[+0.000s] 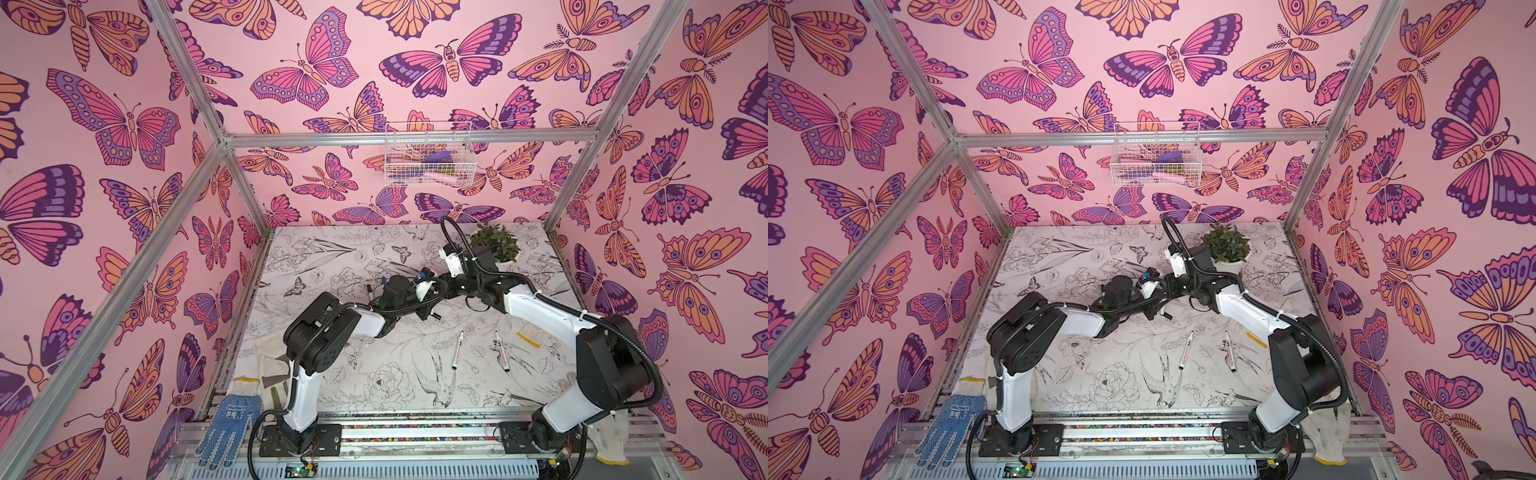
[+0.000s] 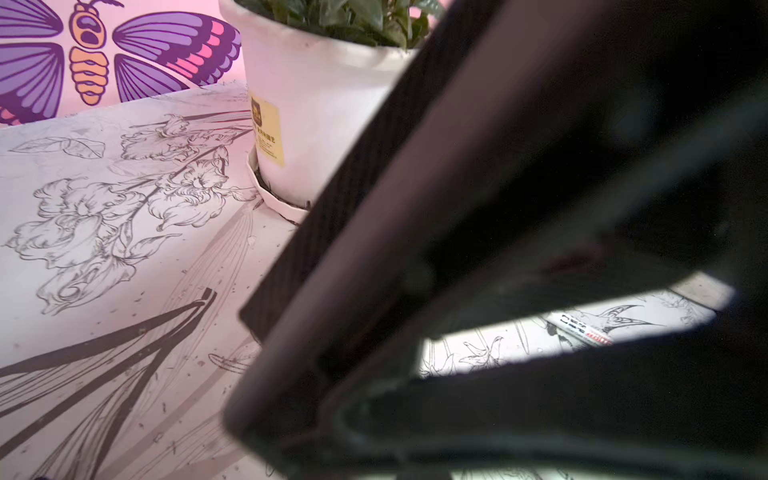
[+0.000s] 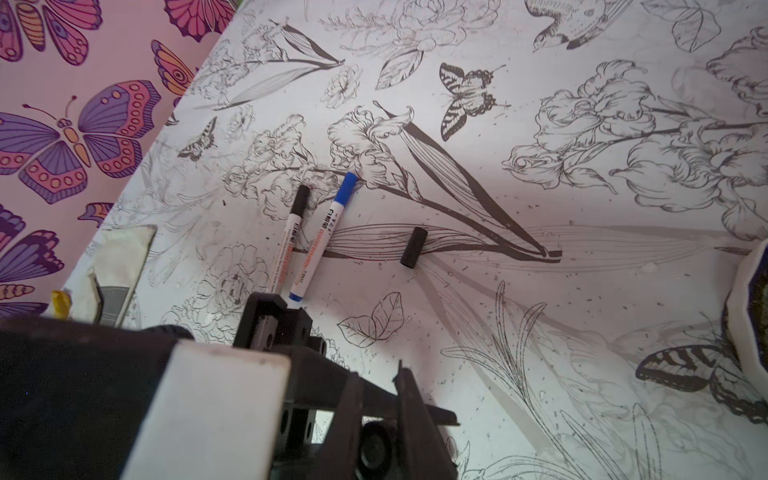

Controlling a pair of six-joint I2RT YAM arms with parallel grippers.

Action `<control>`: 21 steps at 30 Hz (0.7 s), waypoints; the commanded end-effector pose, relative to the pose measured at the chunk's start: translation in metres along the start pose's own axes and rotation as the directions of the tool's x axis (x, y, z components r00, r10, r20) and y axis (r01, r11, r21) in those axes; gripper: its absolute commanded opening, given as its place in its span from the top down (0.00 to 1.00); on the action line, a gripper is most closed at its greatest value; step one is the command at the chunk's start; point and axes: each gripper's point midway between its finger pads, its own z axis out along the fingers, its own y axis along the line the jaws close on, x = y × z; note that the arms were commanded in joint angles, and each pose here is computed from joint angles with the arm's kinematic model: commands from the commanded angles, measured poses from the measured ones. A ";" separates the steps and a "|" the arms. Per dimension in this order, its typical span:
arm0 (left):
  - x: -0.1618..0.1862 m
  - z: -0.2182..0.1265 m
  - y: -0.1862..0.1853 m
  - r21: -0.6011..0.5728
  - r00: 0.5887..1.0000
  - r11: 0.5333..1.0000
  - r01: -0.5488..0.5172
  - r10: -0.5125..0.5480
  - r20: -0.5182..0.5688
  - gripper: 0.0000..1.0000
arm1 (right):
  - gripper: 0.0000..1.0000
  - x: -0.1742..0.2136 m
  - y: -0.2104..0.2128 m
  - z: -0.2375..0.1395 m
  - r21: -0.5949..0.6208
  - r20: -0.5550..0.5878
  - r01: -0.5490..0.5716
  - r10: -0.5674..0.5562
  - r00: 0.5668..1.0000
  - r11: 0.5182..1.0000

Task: Insert the pens into the pen caps

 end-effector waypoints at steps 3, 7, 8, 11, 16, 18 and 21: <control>-0.152 -0.045 0.061 -0.259 0.876 0.964 -0.064 0.179 0.448 1.00 | 1.00 0.160 0.064 -0.009 -0.169 -0.554 -0.170 0.049 0.831 0.971; -0.148 -0.055 0.060 -0.261 0.878 0.963 -0.063 0.178 0.444 1.00 | 1.00 0.164 0.064 -0.010 -0.162 -0.559 -0.150 0.034 0.829 0.975; -0.145 -0.057 0.060 -0.263 0.880 0.963 -0.056 0.172 0.442 1.00 | 1.00 0.165 0.063 -0.010 -0.160 -0.561 -0.147 0.033 0.827 0.976; -0.131 -0.059 0.063 -0.271 0.892 0.961 -0.050 0.165 0.421 1.00 | 1.00 0.169 0.065 -0.011 -0.165 -0.572 -0.135 0.017 0.820 0.977; -0.111 -0.061 0.067 -0.289 0.904 0.957 -0.040 0.158 0.398 1.00 | 1.00 0.185 0.065 -0.014 -0.157 -0.612 -0.126 0.003 0.791 0.979; -0.104 -0.063 0.068 -0.298 0.908 0.954 -0.032 0.152 0.390 1.00 | 1.00 0.193 0.064 -0.017 -0.148 -0.627 -0.133 0.011 0.779 0.980; -0.096 -0.066 0.070 -0.309 0.914 0.951 -0.029 0.151 0.377 1.00 | 1.00 0.205 0.059 -0.022 -0.117 -0.648 -0.144 0.034 0.761 0.983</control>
